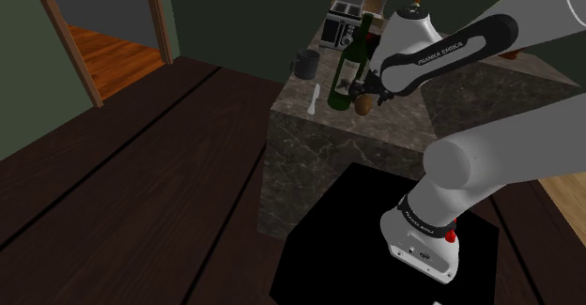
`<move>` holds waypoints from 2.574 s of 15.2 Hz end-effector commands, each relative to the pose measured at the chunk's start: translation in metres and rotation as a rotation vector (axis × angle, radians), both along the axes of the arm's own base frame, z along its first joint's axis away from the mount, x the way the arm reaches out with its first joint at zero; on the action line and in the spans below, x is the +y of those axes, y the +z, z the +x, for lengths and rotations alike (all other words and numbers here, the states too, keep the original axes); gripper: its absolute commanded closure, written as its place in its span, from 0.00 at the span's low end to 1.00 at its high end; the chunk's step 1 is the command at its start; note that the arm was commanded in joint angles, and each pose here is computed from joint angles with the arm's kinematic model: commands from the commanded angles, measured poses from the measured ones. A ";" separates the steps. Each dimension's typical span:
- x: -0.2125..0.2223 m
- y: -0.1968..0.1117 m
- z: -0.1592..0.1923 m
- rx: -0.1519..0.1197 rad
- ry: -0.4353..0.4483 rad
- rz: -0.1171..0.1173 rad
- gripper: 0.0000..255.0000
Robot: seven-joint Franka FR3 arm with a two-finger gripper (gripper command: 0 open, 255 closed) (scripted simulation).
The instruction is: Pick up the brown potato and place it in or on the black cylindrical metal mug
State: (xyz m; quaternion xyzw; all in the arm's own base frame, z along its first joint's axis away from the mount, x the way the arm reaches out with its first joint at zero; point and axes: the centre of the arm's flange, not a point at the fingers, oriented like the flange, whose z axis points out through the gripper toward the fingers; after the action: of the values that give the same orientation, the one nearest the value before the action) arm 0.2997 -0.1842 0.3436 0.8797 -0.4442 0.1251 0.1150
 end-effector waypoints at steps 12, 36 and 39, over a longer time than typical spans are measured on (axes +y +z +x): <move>-0.014 -0.033 0.004 -0.004 -0.006 -0.002 0.00; -0.014 0.036 0.004 -0.004 -0.006 -0.002 1.00; -0.014 0.052 0.004 -0.004 -0.006 -0.002 1.00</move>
State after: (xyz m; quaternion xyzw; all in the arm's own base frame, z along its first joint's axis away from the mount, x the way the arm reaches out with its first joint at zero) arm 0.3043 -0.1987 0.3903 0.8778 -0.4471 0.1273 0.1155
